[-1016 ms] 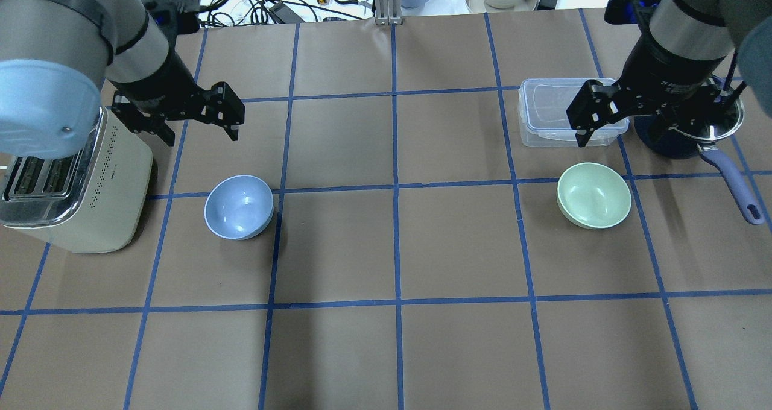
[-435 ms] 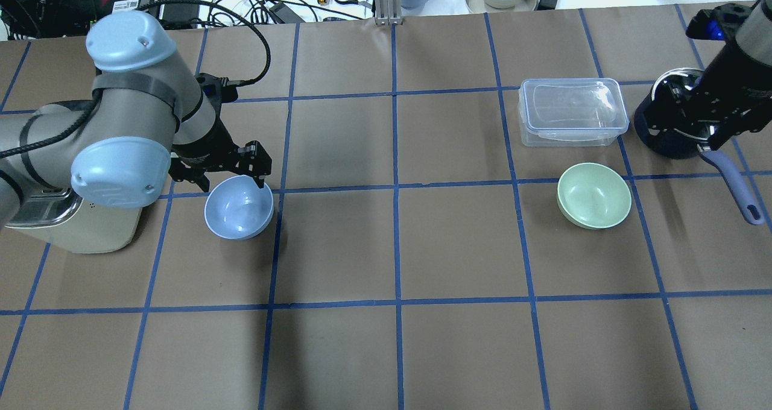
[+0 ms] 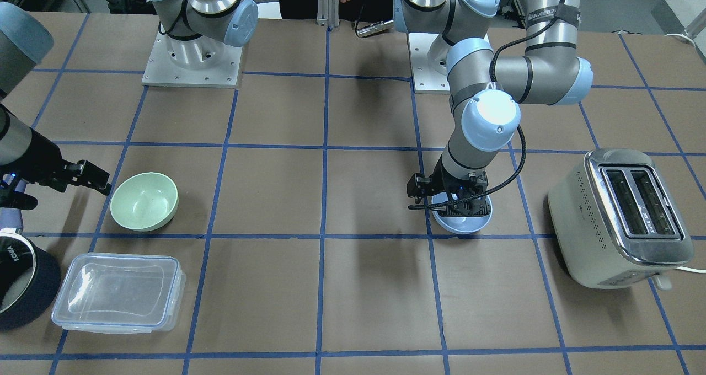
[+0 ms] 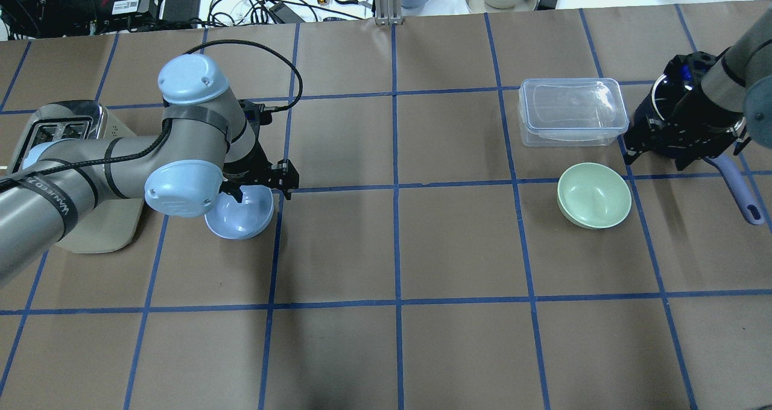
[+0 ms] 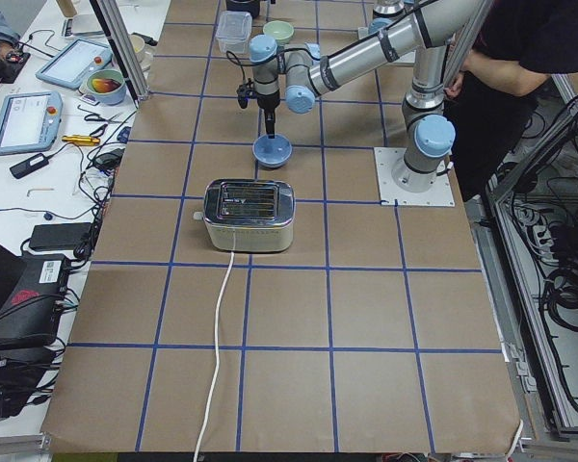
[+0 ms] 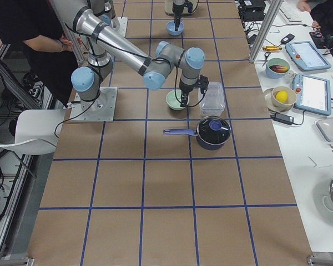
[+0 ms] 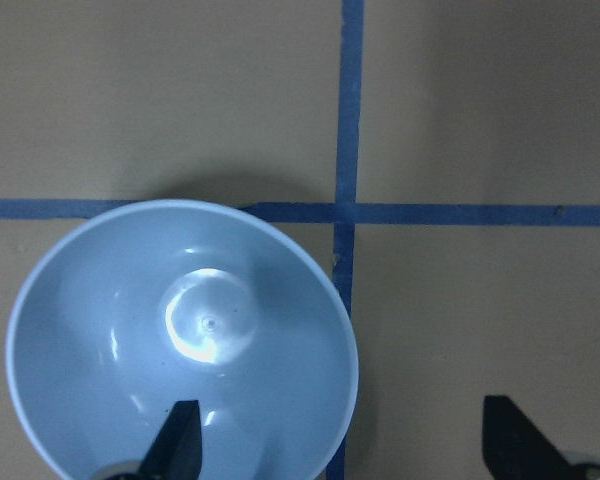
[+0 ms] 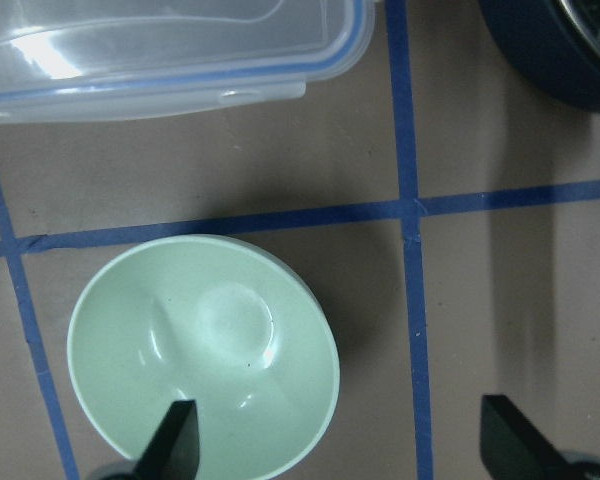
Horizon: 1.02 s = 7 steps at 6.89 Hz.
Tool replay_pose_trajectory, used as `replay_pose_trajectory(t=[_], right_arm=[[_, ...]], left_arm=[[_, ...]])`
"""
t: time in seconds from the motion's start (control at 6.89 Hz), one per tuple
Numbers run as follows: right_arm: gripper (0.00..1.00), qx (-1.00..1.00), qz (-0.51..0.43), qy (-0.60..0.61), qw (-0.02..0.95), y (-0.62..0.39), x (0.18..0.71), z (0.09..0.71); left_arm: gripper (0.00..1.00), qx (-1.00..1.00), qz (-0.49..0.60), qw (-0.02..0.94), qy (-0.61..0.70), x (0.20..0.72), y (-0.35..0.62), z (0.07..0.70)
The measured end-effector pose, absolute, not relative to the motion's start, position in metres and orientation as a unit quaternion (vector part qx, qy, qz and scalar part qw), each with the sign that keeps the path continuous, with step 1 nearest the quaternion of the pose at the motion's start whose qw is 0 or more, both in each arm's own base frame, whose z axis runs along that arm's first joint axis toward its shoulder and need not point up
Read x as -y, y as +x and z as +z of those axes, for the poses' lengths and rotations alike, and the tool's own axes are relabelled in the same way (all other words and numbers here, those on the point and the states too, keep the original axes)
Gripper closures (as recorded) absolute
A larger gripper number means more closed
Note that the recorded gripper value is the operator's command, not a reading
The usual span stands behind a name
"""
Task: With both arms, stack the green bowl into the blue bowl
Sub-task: 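Grip blue bowl rim with left gripper while right gripper grips green bowl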
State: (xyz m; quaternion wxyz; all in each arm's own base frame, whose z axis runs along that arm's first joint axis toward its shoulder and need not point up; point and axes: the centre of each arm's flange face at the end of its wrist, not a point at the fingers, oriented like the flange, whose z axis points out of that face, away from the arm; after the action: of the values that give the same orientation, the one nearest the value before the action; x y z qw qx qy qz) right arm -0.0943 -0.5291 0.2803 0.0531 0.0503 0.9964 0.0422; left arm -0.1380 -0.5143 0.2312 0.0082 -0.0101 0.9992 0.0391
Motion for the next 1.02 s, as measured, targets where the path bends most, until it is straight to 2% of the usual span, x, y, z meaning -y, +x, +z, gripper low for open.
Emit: replay_pose_trajectory(t=[0.15, 0.44, 0.58, 0.73, 1.02], right_arm=[[0.03, -0.996, 0.043, 0.049, 0.055, -0.095, 0.53, 0.255], [0.42, -0.996, 0.052, 0.05, 0.06, -0.095, 0.531, 0.221], [0.92, -0.995, 0.063, 0.05, 0.064, -0.092, 0.526, 0.208], [1.0, -0.994, 0.072, 0.049, 0.067, -0.09, 0.52, 0.2], [1.0, -0.994, 0.073, 0.044, 0.068, -0.088, 0.517, 0.198]], left_arm=[[0.99, -0.999, 0.05, 0.014, -0.007, 0.515, -0.142, 0.217], [1.0, -0.997, 0.062, 0.034, -0.004, 0.517, -0.142, 0.201], [1.0, -0.997, 0.062, 0.037, -0.008, 0.518, -0.142, 0.2], [1.0, -0.998, 0.054, 0.037, -0.022, 0.522, -0.143, 0.204], [1.0, -0.999, 0.022, 0.035, -0.033, 0.541, -0.17, 0.24]])
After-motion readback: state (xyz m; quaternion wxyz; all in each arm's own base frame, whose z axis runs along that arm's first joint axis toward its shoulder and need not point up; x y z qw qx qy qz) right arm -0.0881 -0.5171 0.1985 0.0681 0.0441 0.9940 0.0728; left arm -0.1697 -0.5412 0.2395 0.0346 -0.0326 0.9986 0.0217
